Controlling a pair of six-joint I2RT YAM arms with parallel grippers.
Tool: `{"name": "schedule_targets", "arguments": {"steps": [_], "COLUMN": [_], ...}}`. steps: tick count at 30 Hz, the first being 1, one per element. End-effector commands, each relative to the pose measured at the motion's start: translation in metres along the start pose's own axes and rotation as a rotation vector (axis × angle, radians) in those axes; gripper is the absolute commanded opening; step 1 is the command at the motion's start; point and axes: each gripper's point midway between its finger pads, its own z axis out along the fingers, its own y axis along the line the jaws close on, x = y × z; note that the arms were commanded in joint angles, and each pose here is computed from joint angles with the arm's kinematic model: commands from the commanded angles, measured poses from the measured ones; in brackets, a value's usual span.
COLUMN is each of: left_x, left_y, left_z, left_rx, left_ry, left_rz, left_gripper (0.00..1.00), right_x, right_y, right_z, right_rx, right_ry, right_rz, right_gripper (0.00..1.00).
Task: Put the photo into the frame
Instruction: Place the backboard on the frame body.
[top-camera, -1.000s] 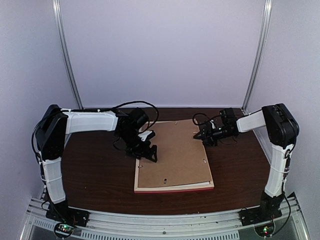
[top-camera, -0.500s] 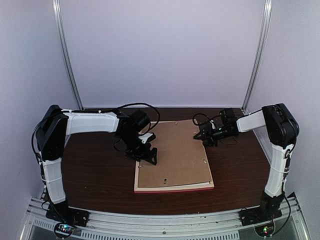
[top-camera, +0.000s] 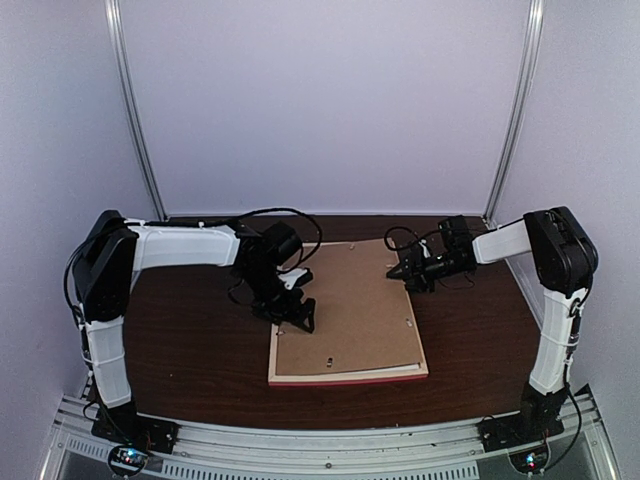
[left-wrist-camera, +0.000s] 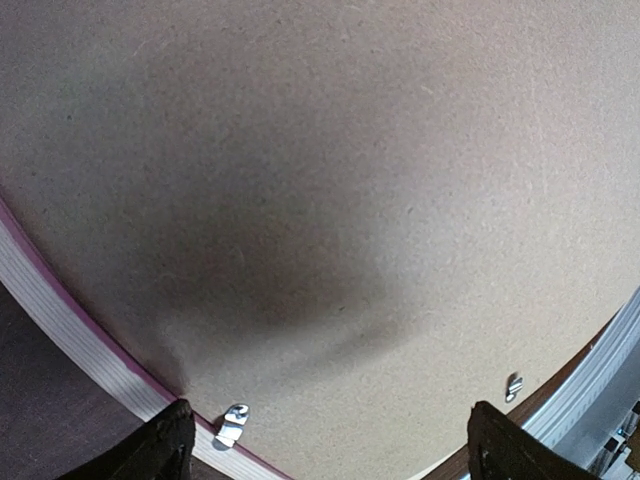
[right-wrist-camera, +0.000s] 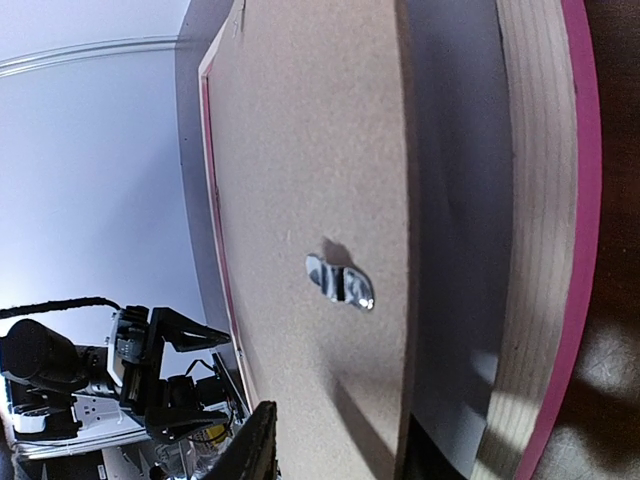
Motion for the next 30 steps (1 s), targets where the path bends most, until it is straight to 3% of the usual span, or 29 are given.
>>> {"name": "schedule_targets", "arguments": {"steps": [1,30], "left_x": [0.012,0.032], "left_y": [0.001,-0.017], "left_z": [0.01,0.01], "left_rx": [-0.009,0.037], "left_ry": [0.048,0.109], "left_rz": [0.013,-0.012], "left_gripper": [0.95,0.95], "right_x": [-0.006,-0.001], "right_y": [0.019,0.021], "right_z": [-0.001,-0.005], "right_rx": [-0.023,-0.016], "right_ry": [-0.012,-0.015], "right_rz": [-0.056,-0.063], "right_gripper": [0.37,0.37]}}
